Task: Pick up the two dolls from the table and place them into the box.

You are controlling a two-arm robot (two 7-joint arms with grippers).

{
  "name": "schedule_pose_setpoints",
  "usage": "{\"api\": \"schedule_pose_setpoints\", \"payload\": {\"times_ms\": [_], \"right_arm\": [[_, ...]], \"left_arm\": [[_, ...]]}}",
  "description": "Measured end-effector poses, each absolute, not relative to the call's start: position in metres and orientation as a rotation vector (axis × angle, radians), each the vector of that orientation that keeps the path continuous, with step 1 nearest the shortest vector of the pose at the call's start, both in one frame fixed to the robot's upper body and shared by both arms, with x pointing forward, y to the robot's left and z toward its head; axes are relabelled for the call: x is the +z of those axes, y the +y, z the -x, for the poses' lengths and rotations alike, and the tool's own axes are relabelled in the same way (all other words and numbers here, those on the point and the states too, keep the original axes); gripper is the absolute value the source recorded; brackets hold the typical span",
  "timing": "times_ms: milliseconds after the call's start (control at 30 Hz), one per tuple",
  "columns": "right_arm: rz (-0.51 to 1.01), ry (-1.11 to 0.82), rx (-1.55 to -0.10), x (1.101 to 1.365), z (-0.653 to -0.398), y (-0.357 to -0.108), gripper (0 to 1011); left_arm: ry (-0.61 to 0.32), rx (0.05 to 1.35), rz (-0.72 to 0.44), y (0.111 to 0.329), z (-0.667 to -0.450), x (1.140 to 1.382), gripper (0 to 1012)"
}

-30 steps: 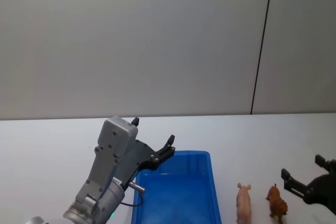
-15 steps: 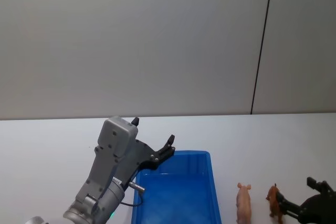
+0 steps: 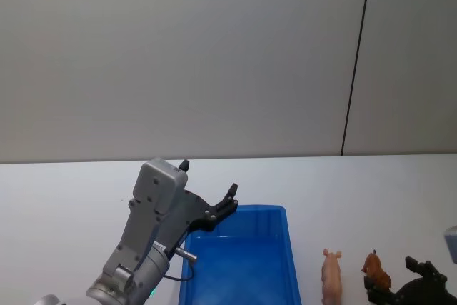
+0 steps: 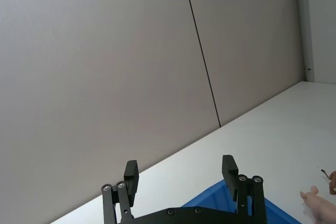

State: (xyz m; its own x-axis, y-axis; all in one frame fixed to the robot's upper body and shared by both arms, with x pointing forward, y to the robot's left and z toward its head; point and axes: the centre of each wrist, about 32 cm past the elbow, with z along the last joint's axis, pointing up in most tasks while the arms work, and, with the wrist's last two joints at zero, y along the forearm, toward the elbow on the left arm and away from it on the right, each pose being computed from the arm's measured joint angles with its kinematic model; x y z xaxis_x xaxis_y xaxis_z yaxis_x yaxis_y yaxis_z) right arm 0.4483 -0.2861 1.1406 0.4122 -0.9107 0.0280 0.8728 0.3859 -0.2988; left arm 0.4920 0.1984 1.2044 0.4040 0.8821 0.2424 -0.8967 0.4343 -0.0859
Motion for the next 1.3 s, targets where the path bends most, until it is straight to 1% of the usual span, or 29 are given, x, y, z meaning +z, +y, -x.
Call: {"api": "schedule_pose_setpoints", "payload": {"times_ms": [600,667,700,800,833,1000,1033,1100,1133,1167,1200,1233,1300], "right_arm": [[0.331,0.201,-1.149,1.124,-0.454,-0.279,996],[0.335,0.205,-1.151,1.123,-0.454,-0.278,951],[0.337,0.208,-1.152,1.122,-0.455,-0.278,911],[0.338,0.213,-1.155,1.121,-0.455,-0.278,855],[0.339,0.215,-1.156,1.120,-0.456,-0.278,812],[0.335,0.219,-1.160,1.117,-0.457,-0.278,684],[0.335,0.220,-1.161,1.117,-0.457,-0.278,623],[0.332,0.219,-1.163,1.116,-0.457,-0.277,585],[0.330,0.218,-1.165,1.116,-0.457,-0.277,543],[0.329,0.217,-1.166,1.116,-0.457,-0.277,531],[0.328,0.216,-1.167,1.116,-0.457,-0.277,461],[0.326,0.213,-1.170,1.116,-0.457,-0.277,461],[0.324,0.207,-1.174,1.116,-0.457,-0.277,422]], "left_arm": [[-0.268,1.124,-0.061,0.198,-0.492,1.204,1001],[-0.268,1.124,-0.061,0.198,-0.492,1.204,1001],[-0.267,1.124,-0.061,0.198,-0.492,1.204,1001],[-0.268,1.124,-0.061,0.198,-0.492,1.204,1001],[-0.268,1.124,-0.061,0.198,-0.492,1.204,1001],[-0.268,1.124,-0.061,0.198,-0.492,1.204,1002],[-0.268,1.124,-0.061,0.198,-0.492,1.204,1001],[-0.268,1.124,-0.061,0.198,-0.492,1.204,1001],[-0.268,1.124,-0.061,0.198,-0.492,1.204,1001],[-0.268,1.124,-0.061,0.198,-0.492,1.204,1001],[-0.268,1.124,-0.061,0.198,-0.492,1.204,1001],[-0.268,1.124,-0.061,0.198,-0.492,1.204,1001],[-0.268,1.124,-0.061,0.198,-0.492,1.204,1001]]}}
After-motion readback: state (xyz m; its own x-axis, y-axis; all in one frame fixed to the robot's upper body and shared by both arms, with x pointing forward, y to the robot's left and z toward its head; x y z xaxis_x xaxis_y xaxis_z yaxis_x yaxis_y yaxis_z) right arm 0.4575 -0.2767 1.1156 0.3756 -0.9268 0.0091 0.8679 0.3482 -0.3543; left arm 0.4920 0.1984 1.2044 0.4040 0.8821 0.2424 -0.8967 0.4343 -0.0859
